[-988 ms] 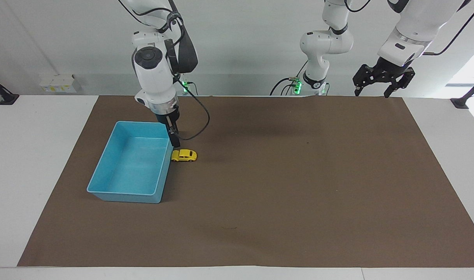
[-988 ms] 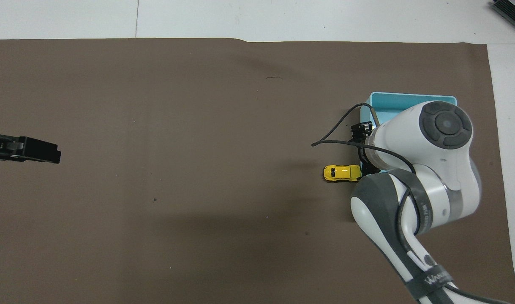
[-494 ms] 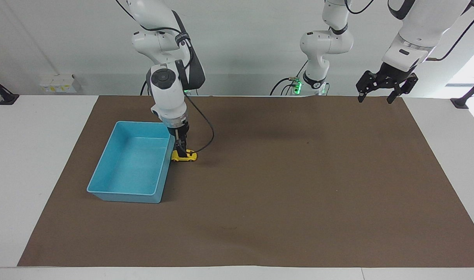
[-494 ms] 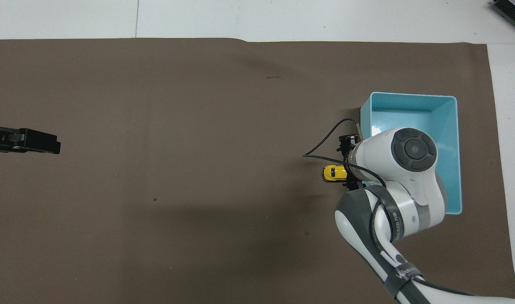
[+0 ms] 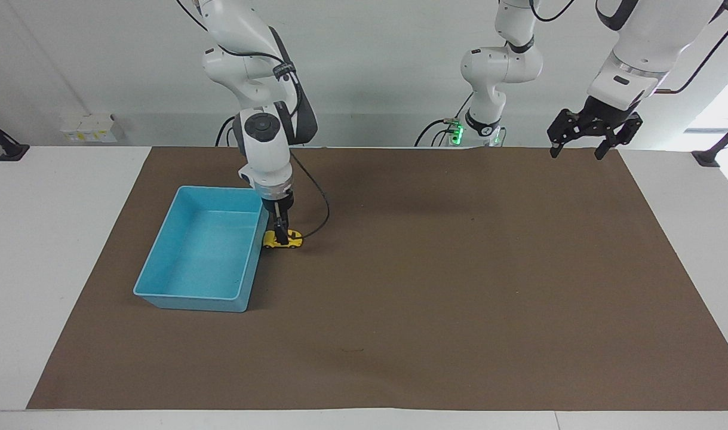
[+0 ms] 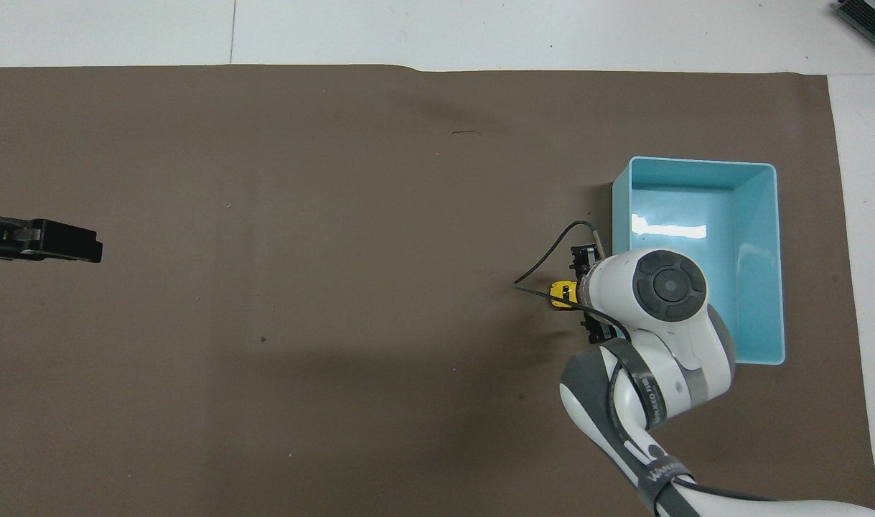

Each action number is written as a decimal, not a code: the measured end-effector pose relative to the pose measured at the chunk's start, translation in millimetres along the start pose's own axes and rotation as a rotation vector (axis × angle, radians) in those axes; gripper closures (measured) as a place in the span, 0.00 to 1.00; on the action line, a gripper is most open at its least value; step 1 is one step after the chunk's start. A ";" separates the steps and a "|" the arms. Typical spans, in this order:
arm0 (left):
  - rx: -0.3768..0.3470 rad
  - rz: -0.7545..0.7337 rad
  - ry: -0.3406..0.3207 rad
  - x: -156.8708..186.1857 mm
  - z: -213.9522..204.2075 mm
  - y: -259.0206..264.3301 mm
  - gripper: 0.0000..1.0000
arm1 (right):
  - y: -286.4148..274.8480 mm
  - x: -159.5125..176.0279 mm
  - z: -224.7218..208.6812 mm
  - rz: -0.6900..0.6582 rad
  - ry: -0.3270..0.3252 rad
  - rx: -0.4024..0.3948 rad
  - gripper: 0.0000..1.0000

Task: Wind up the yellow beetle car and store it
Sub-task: 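Lower the right gripper onto the yellow car and close it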

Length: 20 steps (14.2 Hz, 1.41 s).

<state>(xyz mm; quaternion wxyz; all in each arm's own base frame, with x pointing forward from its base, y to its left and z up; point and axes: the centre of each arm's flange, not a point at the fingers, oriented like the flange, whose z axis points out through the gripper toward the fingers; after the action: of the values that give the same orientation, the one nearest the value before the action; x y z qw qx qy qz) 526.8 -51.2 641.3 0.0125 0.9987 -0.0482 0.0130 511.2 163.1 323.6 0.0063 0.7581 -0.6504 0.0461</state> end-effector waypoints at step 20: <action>-0.001 0.000 -0.043 -5.1 3.1 0.1 0.00 | -8.5 -32.0 4.1 -0.019 0.082 -0.004 0.53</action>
<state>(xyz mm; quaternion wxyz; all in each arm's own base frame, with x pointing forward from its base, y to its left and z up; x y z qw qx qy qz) 521.8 -50.9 638.1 0.0118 0.9987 -0.0486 -0.0083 515.0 195.6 317.5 0.0349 0.7616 -0.6426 0.0760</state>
